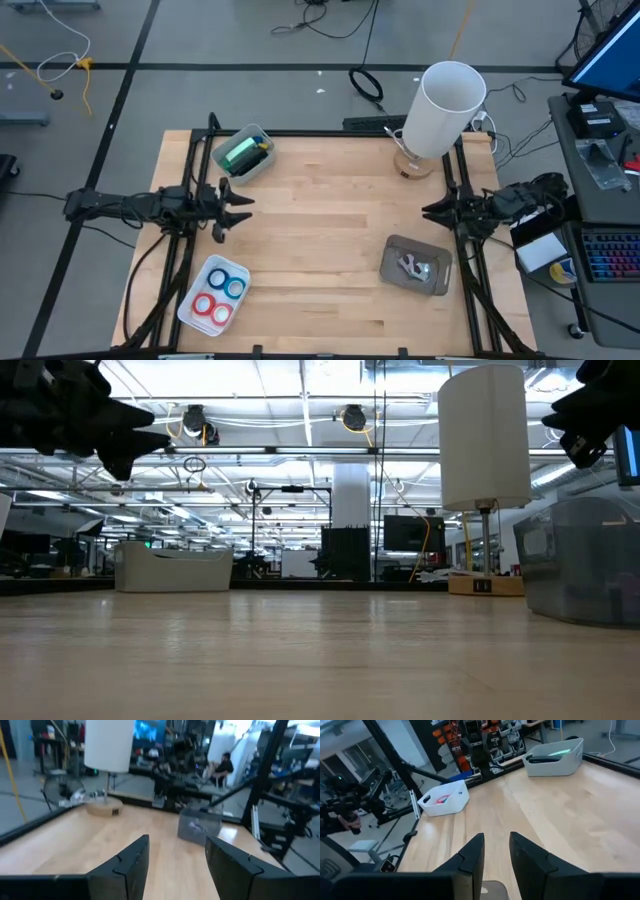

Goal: Pick and place Stapler, Stapler remover, tape
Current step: Return to Home Position

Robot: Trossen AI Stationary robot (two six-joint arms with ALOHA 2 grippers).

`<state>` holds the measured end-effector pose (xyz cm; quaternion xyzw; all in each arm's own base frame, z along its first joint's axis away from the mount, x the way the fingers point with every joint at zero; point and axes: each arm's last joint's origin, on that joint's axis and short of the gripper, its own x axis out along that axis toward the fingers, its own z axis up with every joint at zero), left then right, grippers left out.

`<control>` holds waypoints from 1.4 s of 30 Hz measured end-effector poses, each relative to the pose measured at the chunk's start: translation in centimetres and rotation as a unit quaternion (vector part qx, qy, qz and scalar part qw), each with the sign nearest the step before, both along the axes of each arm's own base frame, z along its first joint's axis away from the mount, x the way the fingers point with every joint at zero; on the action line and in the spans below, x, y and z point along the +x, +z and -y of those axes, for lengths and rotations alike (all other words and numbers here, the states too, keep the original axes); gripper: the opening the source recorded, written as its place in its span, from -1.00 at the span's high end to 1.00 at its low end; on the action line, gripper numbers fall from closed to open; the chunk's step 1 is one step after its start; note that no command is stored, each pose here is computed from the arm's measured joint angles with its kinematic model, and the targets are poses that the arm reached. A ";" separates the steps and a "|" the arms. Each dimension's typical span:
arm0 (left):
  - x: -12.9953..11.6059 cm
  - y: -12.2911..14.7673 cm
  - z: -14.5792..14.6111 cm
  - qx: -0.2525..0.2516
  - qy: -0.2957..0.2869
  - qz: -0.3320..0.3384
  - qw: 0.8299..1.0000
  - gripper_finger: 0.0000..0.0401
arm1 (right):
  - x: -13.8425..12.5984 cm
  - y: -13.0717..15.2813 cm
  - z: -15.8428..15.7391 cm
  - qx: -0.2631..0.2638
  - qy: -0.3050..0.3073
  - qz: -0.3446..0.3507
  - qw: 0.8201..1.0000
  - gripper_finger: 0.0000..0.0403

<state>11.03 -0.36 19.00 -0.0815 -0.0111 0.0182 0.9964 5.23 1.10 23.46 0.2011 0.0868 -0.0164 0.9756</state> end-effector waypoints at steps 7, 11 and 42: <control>0.1 -1.5 -0.3 -0.008 0.003 0.014 1.000 0.05 | 1.5 -2.4 -0.7 0.017 -0.003 0.005 1.000 0.58; 0.1 -1.5 -0.7 0.012 0.021 0.015 1.000 0.05 | 1.9 -3.9 -0.8 0.032 -0.013 -0.016 0.999 0.59; 0.0 -1.6 -1.9 0.013 0.064 0.008 0.998 0.05 | 4.2 -7.2 -0.8 -0.021 0.044 0.051 0.997 0.59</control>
